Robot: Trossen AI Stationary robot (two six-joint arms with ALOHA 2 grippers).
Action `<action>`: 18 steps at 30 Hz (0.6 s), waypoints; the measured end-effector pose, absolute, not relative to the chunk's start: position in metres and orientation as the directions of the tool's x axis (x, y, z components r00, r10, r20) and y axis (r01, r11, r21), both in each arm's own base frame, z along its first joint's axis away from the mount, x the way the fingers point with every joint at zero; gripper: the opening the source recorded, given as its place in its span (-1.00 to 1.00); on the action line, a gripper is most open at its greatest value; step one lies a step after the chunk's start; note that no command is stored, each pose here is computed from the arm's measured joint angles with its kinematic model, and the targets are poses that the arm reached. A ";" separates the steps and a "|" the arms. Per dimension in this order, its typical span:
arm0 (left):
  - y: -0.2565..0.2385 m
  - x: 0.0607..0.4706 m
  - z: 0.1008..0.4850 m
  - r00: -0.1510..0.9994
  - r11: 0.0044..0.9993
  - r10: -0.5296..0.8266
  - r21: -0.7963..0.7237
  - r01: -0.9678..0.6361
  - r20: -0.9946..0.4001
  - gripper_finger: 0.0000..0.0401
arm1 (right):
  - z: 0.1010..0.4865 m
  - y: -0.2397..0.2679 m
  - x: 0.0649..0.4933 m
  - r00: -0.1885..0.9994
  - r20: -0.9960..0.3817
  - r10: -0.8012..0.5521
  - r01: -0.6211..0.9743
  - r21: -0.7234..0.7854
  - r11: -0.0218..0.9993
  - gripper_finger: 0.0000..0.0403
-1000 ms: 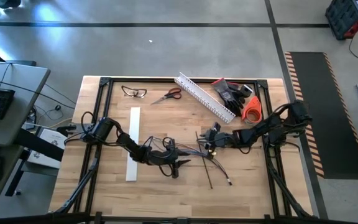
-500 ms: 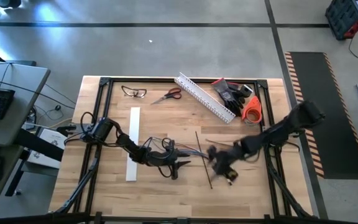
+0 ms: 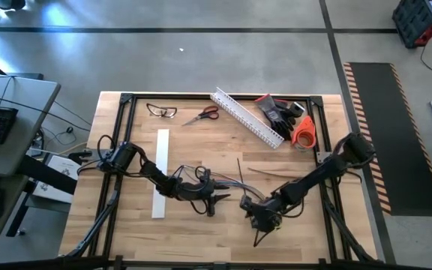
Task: Ziptie cables
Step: Wrap the bottom black zip tie on the cable wires
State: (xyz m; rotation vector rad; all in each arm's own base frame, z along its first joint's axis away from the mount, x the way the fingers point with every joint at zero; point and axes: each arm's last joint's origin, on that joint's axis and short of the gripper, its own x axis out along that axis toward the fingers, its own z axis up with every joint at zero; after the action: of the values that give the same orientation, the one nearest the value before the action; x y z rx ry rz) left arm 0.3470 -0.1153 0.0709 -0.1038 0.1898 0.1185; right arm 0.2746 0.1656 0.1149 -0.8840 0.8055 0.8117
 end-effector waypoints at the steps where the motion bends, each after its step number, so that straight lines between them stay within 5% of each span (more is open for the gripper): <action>1: -0.115 0.347 0.071 0.976 0.987 0.107 -0.097 -0.127 -0.190 -0.43 | 0.113 0.165 0.276 0.441 -0.858 0.263 -0.863 -0.325 0.387 -0.34; 10: -0.117 0.349 0.073 0.978 0.986 0.100 -0.115 -0.122 -0.182 -0.43 | 0.096 0.167 0.283 0.439 -0.852 0.285 -0.866 -0.317 0.387 -0.95; 18: -0.119 0.355 0.079 0.983 0.989 0.093 -0.101 -0.109 -0.159 -0.43 | 0.087 0.167 0.276 0.639 -0.756 0.143 -0.672 -0.457 0.582 -1.00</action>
State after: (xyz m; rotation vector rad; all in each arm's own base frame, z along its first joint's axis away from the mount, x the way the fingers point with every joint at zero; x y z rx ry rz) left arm 0.3554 -0.1191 0.0785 -0.1100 0.1544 0.1018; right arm 0.2758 0.1675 0.0866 -0.8164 0.7342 0.5295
